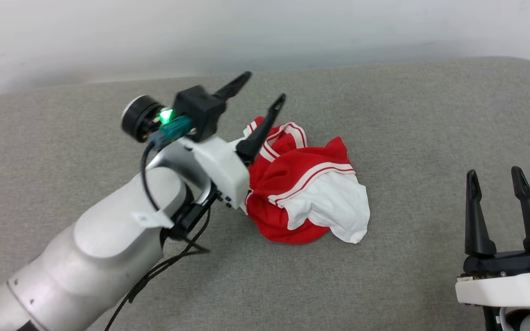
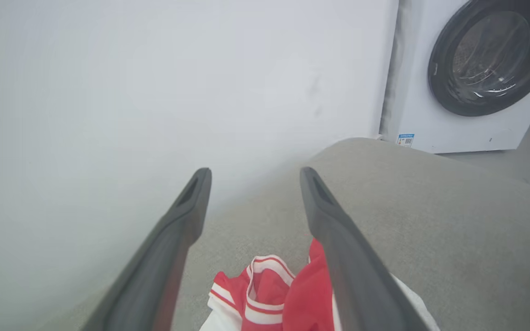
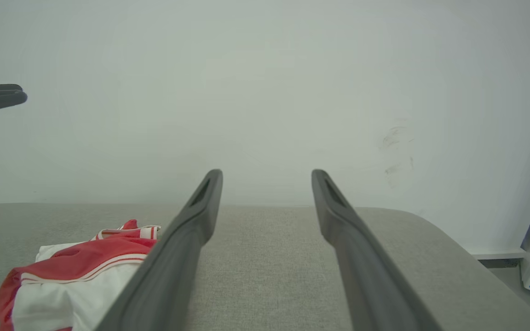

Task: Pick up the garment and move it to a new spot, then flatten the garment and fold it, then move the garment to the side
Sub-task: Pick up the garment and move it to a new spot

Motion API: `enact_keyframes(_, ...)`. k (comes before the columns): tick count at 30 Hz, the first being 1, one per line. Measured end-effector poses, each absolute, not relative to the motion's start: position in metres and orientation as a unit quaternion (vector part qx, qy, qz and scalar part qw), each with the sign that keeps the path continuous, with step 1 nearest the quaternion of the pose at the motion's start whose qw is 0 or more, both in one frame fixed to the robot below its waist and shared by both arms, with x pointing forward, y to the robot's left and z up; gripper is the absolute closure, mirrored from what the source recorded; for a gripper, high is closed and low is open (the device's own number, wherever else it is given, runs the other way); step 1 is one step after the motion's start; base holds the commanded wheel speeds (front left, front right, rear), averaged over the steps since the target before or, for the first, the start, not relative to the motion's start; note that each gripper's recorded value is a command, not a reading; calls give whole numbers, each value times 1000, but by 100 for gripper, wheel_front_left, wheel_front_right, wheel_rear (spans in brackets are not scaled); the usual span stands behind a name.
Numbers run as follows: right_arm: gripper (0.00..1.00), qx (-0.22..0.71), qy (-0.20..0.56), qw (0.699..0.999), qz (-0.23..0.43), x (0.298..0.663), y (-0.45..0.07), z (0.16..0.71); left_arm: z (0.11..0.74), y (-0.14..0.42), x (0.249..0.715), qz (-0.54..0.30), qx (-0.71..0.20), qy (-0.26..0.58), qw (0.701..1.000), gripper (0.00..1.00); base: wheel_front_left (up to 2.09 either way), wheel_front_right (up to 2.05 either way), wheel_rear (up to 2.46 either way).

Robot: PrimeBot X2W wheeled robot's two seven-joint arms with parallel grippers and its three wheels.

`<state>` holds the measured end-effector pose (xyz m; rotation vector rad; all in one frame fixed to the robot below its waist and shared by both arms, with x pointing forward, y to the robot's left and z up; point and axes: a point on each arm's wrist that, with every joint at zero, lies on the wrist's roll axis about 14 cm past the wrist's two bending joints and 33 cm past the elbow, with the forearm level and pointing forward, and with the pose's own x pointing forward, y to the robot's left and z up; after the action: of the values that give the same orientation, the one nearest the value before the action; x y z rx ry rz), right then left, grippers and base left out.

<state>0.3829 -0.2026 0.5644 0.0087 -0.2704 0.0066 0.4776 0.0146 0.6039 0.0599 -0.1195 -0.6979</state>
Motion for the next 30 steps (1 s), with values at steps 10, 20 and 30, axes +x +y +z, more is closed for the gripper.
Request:
enact_keyframes(10, 0, 7, -144, 989, 26, 381, -187, 571, 601, 131, 457, -97, 18, -118, 988, 0, 0, 0, 0)
enact_keyframes(20, 0, 10, -142, 989, 37, 376, -180, 570, 570, 177, 404, 0, 13, -110, 994, 0, 0, 0, 0)
enact_keyframes(30, 0, 21, -131, 990, 43, 368, -176, 563, 542, 183, 372, 23, 6, -86, 996, 0, 0, 0, 0)
